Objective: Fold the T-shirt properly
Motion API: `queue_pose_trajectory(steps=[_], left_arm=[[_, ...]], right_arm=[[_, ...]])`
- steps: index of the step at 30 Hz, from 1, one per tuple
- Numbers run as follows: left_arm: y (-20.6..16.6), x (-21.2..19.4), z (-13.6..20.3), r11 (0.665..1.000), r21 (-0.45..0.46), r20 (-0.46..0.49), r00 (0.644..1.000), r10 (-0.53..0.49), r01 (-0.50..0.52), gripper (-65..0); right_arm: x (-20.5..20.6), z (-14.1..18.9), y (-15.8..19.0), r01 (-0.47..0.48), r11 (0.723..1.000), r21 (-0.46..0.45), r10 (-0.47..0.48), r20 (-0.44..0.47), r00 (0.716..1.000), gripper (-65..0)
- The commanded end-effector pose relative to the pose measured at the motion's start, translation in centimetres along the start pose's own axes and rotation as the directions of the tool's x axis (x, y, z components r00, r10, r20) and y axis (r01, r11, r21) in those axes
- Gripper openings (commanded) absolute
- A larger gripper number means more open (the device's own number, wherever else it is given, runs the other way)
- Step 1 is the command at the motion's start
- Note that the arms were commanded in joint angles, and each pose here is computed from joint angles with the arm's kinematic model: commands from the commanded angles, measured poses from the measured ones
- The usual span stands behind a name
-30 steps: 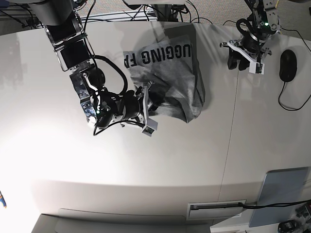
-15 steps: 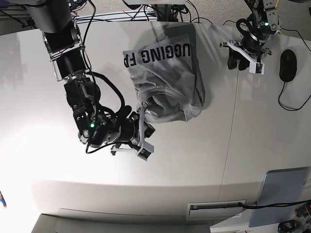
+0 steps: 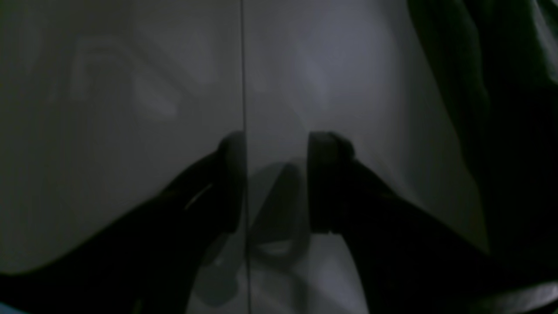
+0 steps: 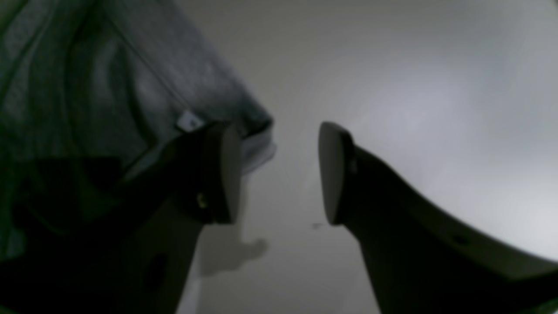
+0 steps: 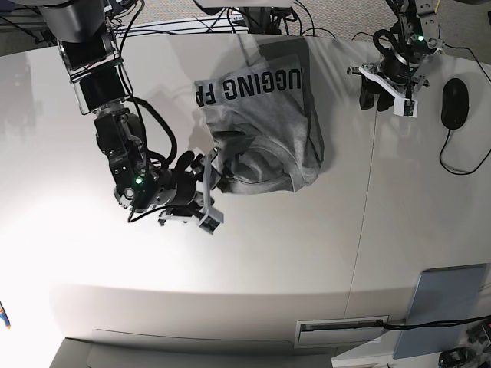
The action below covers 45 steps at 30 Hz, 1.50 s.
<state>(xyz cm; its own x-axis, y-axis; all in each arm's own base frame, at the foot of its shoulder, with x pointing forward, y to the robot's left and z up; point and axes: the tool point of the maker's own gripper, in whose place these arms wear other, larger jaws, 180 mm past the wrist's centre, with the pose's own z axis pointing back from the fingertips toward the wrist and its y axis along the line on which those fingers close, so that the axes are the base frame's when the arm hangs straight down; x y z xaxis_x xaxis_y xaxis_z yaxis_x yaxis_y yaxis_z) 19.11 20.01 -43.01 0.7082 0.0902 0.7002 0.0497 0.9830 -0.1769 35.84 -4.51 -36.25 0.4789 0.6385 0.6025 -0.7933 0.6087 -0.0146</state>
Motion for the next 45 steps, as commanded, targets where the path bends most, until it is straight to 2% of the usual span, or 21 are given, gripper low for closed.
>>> queue_pose_trajectory(steps=[1, 9, 10, 14, 16, 21, 25, 33, 40, 45], left_arm=[[0.5, -2.2, 0.4, 1.000, 0.021, -0.094, 0.995, -0.016, 0.018, -40.3], [0.5, -2.2, 0.4, 1.000, 0.021, -0.095, 0.995, -0.016, 0.018, -40.3], [0.5, -2.2, 0.4, 1.000, 0.022, -0.095, 0.995, -0.017, 0.019, -40.3], [0.5, -2.2, 0.4, 1.000, 0.022, -0.095, 0.995, -0.016, 0.019, -40.3], [0.6, -2.2, 0.4, 1.000, 0.022, -0.095, 0.995, -0.017, 0.019, -40.3], [0.5, -2.2, 0.4, 1.000, 0.022, -0.094, 0.995, -0.016, 0.019, -40.3], [0.6, -2.2, 0.4, 1.000, 0.022, -0.096, 0.995, -0.017, 0.019, -40.3], [0.5, -2.2, 0.4, 1.000, 0.022, -0.095, 0.995, -0.017, 0.019, -40.3], [0.5, -2.2, 0.4, 1.000, 0.022, -0.095, 0.995, -0.017, 0.019, -40.3], [0.5, -2.3, 0.5, 1.000, 0.022, -0.100, 0.995, -0.016, 0.019, -40.3]], right_arm=[[2.0, 0.6, -0.9, -0.004, 1.000, -0.014, 0.005, 0.060, 0.998, -36.3], [1.3, -0.6, 0.2, 0.068, 0.996, 0.063, -0.072, 0.060, 0.996, -36.7], [1.3, -0.6, 0.2, 0.068, 0.996, 0.063, -0.072, 0.059, 0.996, -39.6], [1.3, -0.6, 0.2, 0.065, 0.996, 0.063, -0.069, 0.060, 0.996, -59.5], [1.6, -0.4, 0.1, 0.061, 0.996, 0.060, -0.065, 0.064, 0.996, -65.0], [4.8, 1.9, -1.2, -0.028, 1.000, -0.009, 0.028, 0.102, 0.994, -65.0], [6.4, 3.2, -2.5, -0.104, 0.989, -0.109, 0.116, 0.110, 0.987, -65.0], [5.7, 3.5, -5.2, -0.182, 0.948, -0.262, 0.197, 0.032, 0.980, -65.0], [6.5, 3.6, -5.0, -0.183, 0.947, -0.263, 0.209, 0.074, 0.975, -64.9], [6.6, 3.6, -4.9, -0.181, 0.948, -0.261, 0.209, 0.081, 0.975, -45.5]])
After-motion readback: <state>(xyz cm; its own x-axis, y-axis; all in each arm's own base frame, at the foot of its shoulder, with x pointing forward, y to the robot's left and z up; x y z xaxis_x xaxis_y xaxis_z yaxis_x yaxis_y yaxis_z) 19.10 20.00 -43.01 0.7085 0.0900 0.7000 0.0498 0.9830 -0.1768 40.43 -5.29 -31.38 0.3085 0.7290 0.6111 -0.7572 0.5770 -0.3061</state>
